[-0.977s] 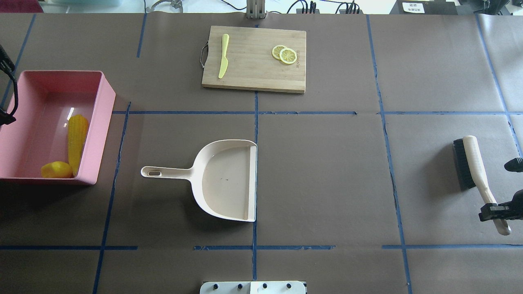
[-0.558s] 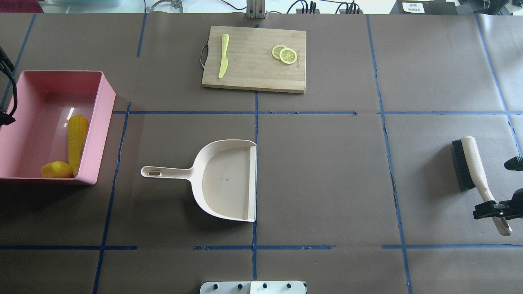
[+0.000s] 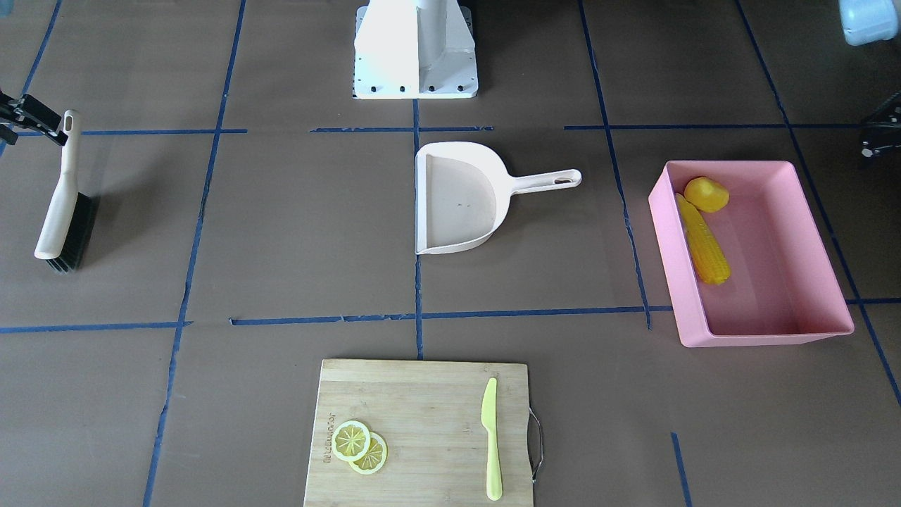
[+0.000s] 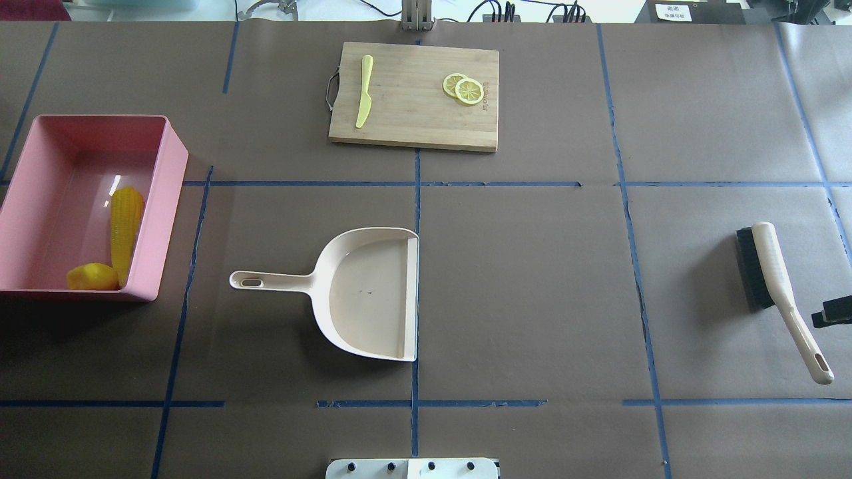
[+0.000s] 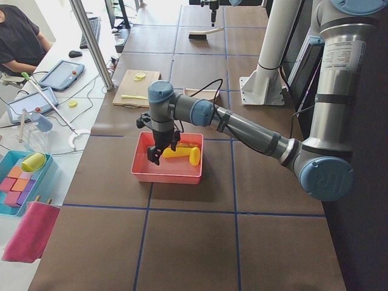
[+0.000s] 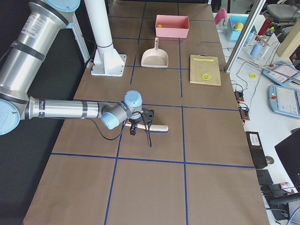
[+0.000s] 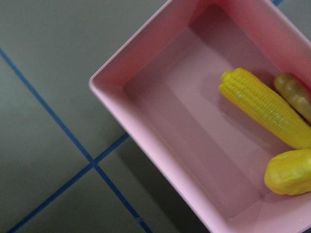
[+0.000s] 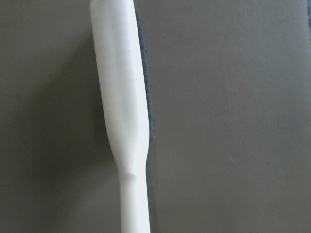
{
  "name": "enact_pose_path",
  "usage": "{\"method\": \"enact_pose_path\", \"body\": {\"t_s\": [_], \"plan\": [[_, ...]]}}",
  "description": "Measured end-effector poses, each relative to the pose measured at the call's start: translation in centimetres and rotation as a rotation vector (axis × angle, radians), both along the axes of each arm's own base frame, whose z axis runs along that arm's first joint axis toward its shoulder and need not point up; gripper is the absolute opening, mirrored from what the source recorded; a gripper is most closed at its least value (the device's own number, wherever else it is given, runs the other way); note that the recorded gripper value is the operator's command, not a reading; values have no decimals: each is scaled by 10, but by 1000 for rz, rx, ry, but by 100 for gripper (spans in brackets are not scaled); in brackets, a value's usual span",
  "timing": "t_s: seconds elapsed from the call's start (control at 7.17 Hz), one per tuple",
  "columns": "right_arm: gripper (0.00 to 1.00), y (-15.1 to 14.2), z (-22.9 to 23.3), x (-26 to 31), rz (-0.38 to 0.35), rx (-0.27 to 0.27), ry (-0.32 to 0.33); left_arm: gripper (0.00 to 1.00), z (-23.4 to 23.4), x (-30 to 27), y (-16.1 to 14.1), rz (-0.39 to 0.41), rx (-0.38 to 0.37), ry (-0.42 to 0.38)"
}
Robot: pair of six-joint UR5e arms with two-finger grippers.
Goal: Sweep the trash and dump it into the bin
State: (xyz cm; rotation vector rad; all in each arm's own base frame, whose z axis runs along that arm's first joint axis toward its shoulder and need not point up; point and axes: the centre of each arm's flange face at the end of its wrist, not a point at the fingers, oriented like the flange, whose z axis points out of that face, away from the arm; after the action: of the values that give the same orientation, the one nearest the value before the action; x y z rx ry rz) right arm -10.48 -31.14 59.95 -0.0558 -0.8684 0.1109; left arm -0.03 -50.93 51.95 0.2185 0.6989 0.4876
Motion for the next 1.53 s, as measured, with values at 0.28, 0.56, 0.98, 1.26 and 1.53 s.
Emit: {"method": "enact_pose_path", "body": {"t_s": [0.28,0.56,0.98,1.26,1.53], "plan": [[100,-11,17,55,-11,73,58,100,70,-49,0,-116,-184,66],[100,-22,34,120,-65,133,139,100,100,-74,8,-222,-334,70],[100,-43,29,151,-98,137,165,100,116,-86,19,-351,-444,-15],[100,-63,18,151,-104,118,172,100,115,-80,18,-362,-468,57],[100,-70,16,152,-108,109,196,100,112,-77,17,-358,-443,84]]}}
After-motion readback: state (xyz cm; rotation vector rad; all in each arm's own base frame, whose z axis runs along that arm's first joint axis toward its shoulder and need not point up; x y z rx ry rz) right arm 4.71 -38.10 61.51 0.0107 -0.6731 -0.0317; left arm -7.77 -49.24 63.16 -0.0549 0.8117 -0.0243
